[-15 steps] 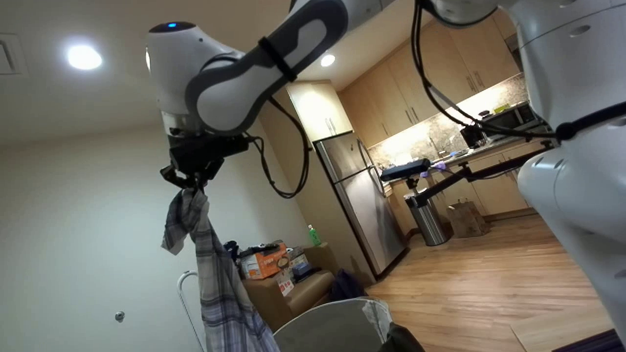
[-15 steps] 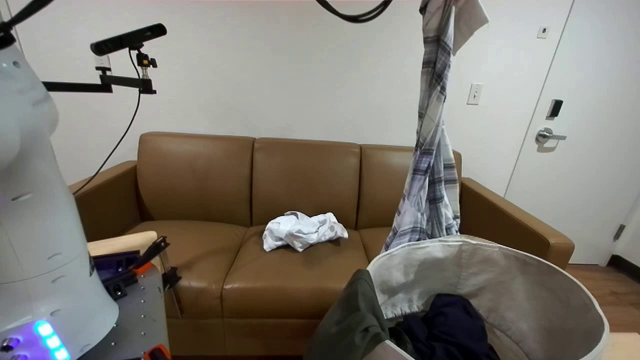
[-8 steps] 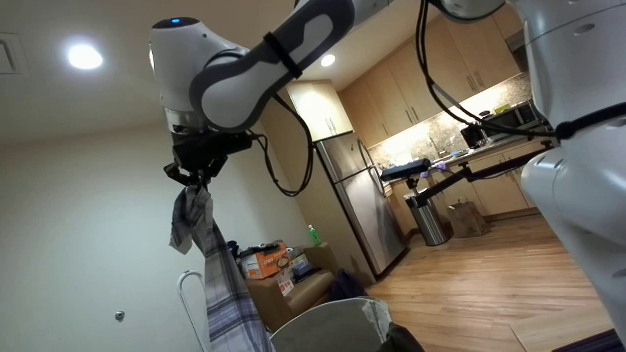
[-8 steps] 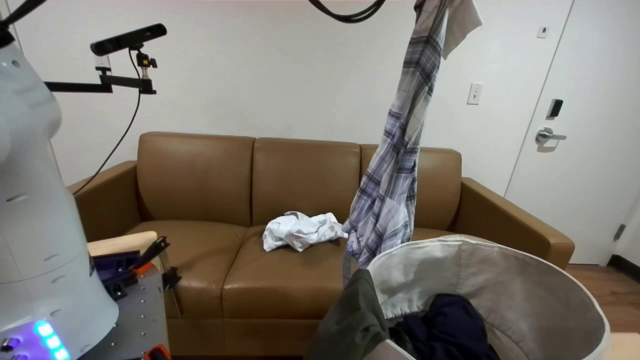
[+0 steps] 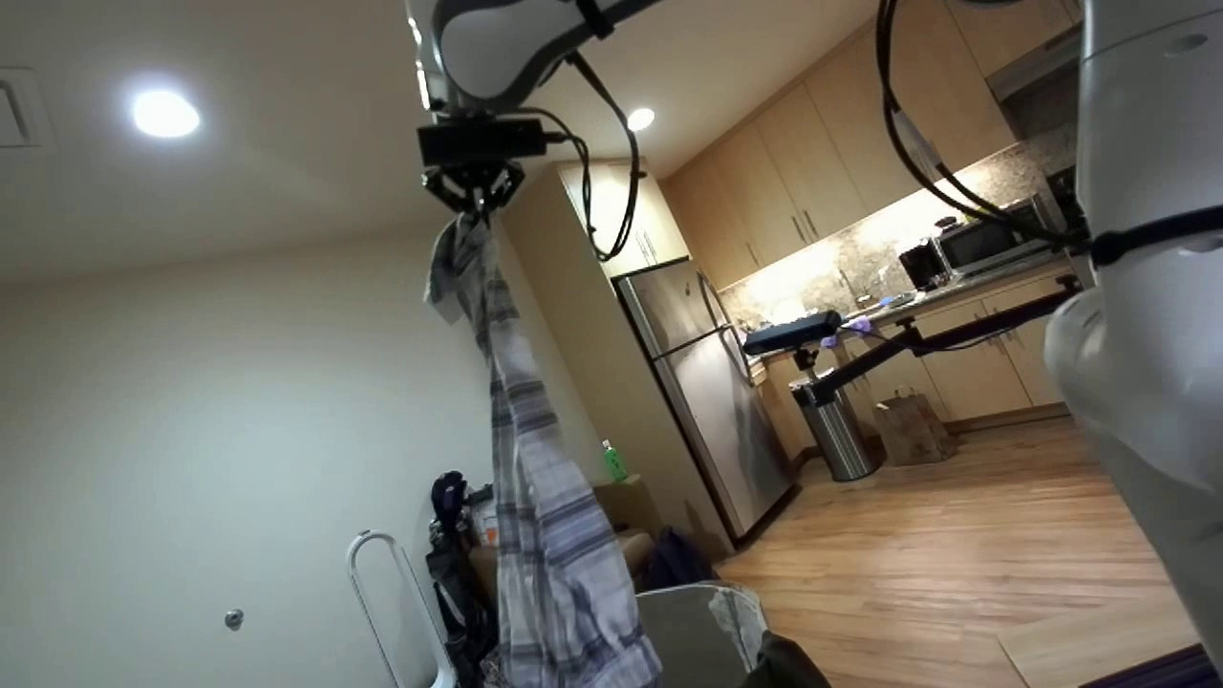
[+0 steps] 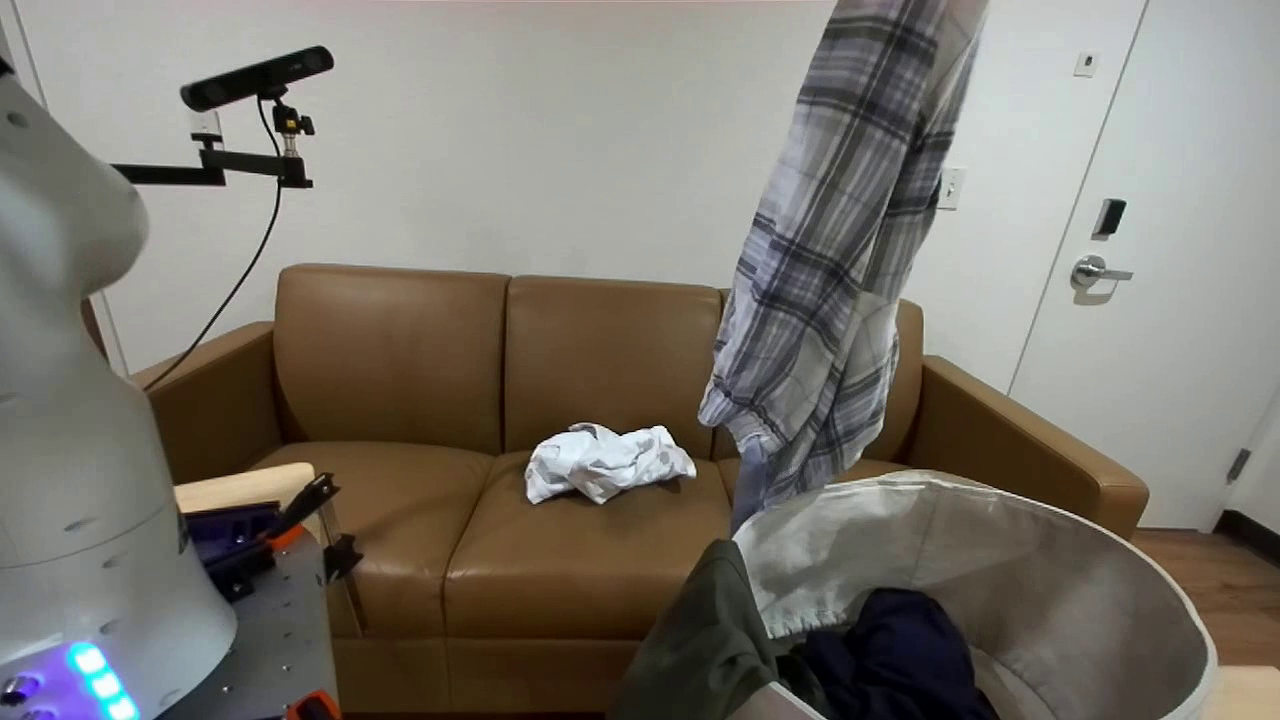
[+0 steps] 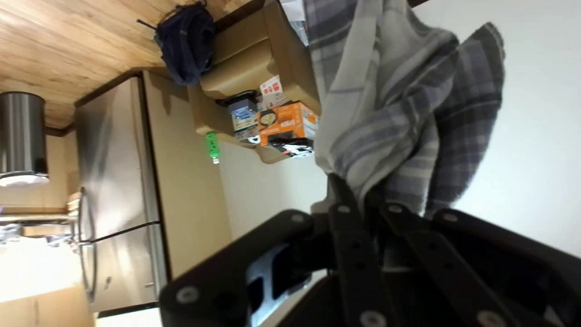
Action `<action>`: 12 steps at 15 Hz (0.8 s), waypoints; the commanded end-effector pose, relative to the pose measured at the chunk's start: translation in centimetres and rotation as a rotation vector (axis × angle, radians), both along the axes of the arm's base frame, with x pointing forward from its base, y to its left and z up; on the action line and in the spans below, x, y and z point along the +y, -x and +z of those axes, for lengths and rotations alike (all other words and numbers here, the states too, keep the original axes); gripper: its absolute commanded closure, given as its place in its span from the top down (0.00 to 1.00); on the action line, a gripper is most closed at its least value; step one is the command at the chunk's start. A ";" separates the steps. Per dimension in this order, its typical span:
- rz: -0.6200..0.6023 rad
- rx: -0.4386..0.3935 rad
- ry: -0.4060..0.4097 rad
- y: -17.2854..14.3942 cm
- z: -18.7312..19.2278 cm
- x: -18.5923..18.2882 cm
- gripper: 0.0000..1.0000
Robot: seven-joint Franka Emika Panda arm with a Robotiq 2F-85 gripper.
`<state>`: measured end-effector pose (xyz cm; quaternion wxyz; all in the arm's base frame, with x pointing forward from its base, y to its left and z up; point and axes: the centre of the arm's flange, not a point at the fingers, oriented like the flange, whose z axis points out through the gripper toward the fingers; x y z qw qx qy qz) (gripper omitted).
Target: Pick up one cloth from the couch and put it in the bag
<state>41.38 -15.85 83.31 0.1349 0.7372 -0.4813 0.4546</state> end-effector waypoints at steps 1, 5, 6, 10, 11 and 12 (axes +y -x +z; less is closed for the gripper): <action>-0.198 -0.014 -0.027 0.4 -2.9 -5.8 0.07; -0.289 0.138 -0.121 -2.6 -13.6 -7.8 0.07; -0.244 0.185 -0.158 -3.7 -16.4 -7.0 0.07; -0.103 0.428 -0.164 -5.8 -24.6 -1.1 0.07; -0.049 0.452 -0.188 -6.1 -25.8 0.4 0.07; -0.002 0.481 -0.202 -6.2 -26.9 1.6 0.07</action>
